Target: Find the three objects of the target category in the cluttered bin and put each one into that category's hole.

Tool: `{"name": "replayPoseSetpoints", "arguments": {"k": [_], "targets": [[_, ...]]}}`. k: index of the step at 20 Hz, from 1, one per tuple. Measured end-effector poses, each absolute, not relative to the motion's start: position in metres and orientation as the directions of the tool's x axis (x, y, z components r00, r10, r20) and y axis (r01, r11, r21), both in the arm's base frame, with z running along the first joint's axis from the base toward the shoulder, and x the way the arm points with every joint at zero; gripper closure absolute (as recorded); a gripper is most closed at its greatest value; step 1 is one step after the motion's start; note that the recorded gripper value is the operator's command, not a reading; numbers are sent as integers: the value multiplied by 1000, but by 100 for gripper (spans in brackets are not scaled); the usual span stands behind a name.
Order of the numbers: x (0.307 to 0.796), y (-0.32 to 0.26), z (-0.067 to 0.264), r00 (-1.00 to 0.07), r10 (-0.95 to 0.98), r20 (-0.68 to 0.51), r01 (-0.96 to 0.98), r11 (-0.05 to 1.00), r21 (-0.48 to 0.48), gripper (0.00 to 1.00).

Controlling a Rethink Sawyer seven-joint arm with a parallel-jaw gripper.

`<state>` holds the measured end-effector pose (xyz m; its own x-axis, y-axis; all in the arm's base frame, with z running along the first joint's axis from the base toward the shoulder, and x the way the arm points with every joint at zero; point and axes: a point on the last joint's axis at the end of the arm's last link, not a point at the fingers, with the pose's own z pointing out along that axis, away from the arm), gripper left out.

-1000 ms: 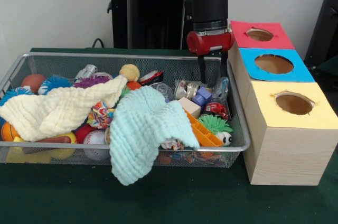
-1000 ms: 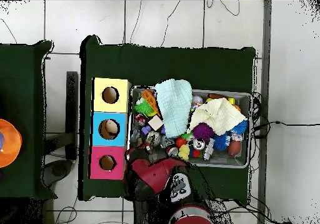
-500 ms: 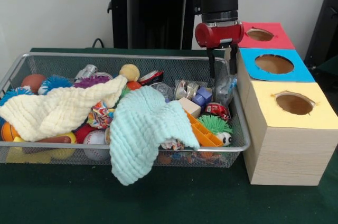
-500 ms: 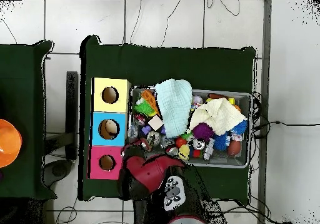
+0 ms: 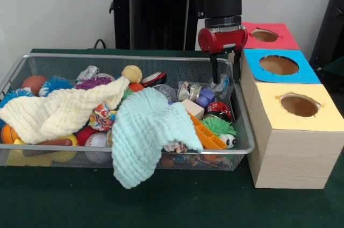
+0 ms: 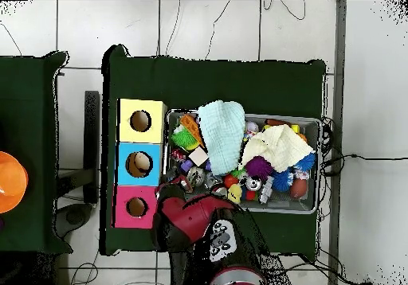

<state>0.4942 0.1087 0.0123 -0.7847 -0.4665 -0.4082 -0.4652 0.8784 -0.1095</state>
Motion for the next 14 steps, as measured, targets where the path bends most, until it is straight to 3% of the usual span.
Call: {"name": "replayPoseSetpoints", "arguments": {"k": [14], "targets": [[492, 107, 7, -755, -482, -444, -482, 868, -121, 0]]}}
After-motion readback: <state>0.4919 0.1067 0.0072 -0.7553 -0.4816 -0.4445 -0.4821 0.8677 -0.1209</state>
